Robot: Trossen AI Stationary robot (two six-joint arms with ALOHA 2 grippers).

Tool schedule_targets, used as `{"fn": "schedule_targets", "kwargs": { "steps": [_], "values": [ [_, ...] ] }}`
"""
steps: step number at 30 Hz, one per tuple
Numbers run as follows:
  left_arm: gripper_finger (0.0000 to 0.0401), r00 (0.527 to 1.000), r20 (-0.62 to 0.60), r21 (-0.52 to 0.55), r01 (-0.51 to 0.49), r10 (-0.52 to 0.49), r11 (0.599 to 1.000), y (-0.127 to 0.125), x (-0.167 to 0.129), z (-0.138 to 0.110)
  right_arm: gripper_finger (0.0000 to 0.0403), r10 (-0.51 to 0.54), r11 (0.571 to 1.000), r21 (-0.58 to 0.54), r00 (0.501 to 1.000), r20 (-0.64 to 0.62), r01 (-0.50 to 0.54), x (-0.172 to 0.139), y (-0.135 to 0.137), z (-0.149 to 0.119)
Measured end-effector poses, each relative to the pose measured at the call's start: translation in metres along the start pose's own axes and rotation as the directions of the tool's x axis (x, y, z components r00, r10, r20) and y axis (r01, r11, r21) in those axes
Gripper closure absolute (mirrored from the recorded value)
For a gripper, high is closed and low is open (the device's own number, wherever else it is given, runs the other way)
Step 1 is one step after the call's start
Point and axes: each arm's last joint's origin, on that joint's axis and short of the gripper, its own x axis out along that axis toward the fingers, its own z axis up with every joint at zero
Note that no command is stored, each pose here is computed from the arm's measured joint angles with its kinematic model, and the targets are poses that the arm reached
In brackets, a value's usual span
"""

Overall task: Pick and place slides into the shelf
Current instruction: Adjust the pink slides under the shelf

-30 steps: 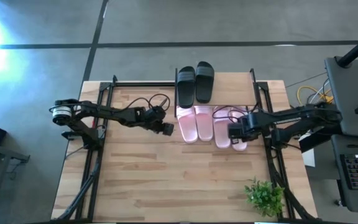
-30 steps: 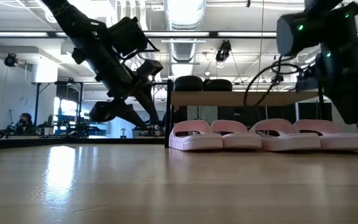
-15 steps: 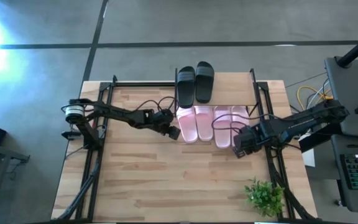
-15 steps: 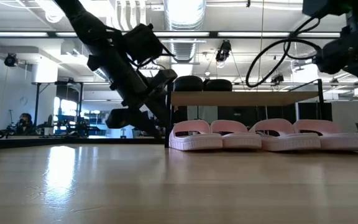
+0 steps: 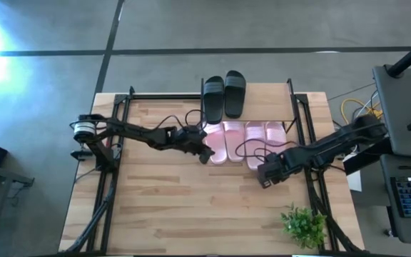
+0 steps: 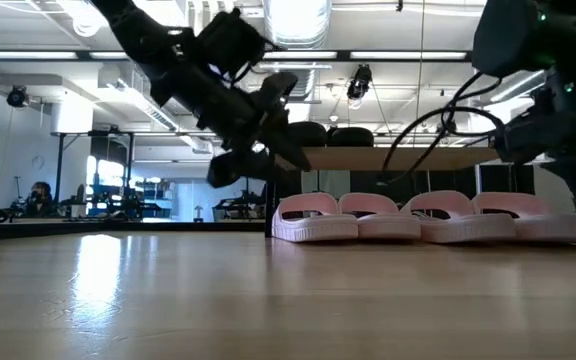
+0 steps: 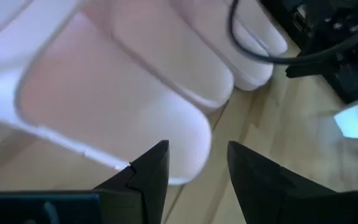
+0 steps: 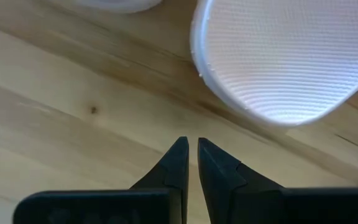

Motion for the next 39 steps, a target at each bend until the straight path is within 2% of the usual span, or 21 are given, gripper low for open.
{"fn": "schedule_targets", "kwargs": {
  "steps": [6, 13, 22, 28, 39],
  "values": [
    [0.0254, 0.999, 0.028, 0.084, -0.043, 0.041, 0.995, -0.006, 0.008, 0.003, 0.0374, -0.004, 1.000, -0.004, 1.000, 0.008, 0.004, 0.007, 0.000, -0.001],
    [0.0254, 0.998, -0.011, 0.079, -0.059, 0.060, 0.995, -0.002, 0.025, -0.003, 0.0374, -0.038, 0.998, 0.042, 0.997, 0.066, 0.035, 0.014, -0.008, 0.000],
    [0.0254, 0.998, -0.018, 0.083, -0.053, 0.055, 0.995, -0.004, 0.026, -0.005, 0.0374, -0.096, 0.995, 0.048, 0.981, 0.169, 0.089, 0.015, -0.013, 0.003],
    [0.0254, 0.998, -0.019, 0.083, -0.054, 0.055, 0.995, -0.004, 0.026, -0.005, 0.0374, -0.154, 0.987, 0.076, 0.948, 0.277, 0.139, 0.015, -0.019, 0.006],
    [0.0254, 0.998, -0.018, 0.081, -0.056, 0.057, 0.995, -0.004, 0.026, -0.005, 0.0375, -0.189, 0.980, 0.122, 0.922, 0.337, 0.156, 0.014, -0.023, 0.021]
  ]
}}
